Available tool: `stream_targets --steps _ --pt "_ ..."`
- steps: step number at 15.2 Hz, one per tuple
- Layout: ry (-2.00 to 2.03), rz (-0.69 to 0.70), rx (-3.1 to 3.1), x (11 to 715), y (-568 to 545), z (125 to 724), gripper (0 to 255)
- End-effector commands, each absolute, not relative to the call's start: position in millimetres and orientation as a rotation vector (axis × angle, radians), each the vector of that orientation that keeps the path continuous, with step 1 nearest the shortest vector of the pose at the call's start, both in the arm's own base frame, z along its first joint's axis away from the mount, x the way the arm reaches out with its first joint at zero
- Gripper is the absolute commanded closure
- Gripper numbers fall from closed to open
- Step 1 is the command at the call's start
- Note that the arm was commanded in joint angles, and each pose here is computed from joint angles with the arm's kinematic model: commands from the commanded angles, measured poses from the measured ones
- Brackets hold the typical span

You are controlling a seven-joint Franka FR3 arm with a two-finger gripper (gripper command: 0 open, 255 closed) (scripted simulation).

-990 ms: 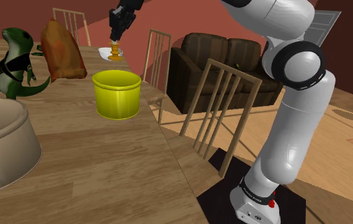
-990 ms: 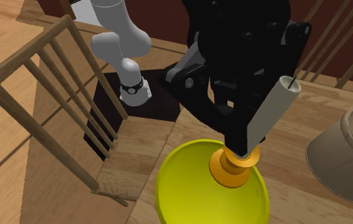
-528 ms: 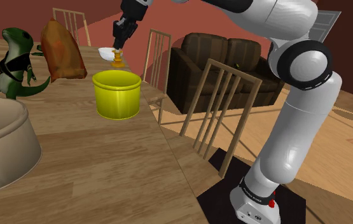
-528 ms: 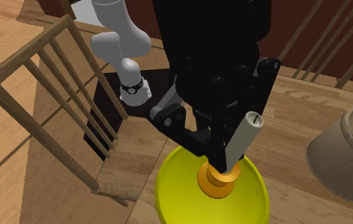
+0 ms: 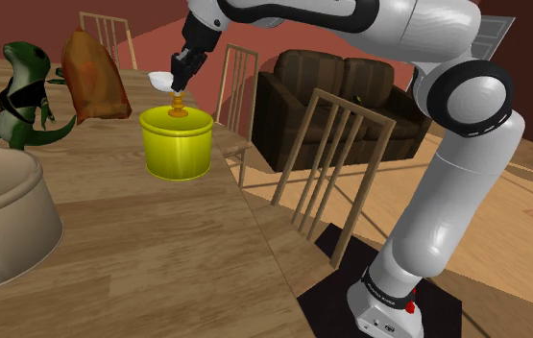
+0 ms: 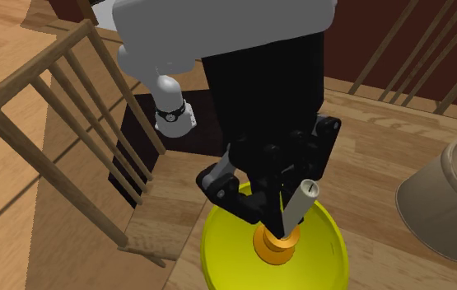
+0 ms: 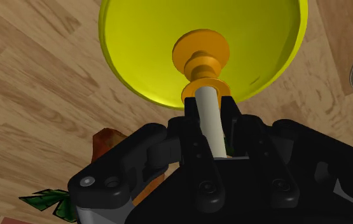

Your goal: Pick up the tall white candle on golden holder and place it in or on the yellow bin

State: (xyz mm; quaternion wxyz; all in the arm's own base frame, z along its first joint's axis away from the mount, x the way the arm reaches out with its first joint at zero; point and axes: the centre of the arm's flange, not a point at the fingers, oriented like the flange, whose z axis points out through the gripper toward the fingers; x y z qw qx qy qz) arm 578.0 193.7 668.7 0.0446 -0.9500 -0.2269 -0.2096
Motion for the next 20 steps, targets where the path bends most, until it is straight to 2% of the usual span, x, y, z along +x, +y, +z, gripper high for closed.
stream_targets --steps 1,7,8,13,17,20 --pt "-0.693 -0.641 -2.902 577.7 194.0 665.8 255" --pt "-0.693 -0.641 -2.902 577.7 194.0 665.8 255" --pt "-0.693 -0.641 -2.902 577.7 194.0 665.8 0" --pt "-0.693 -0.641 -2.902 577.7 194.0 665.8 0" --pt "-0.693 -0.641 -2.902 558.8 185.0 711.2 0" --pt "-0.693 -0.641 -2.902 558.8 185.0 711.2 0"
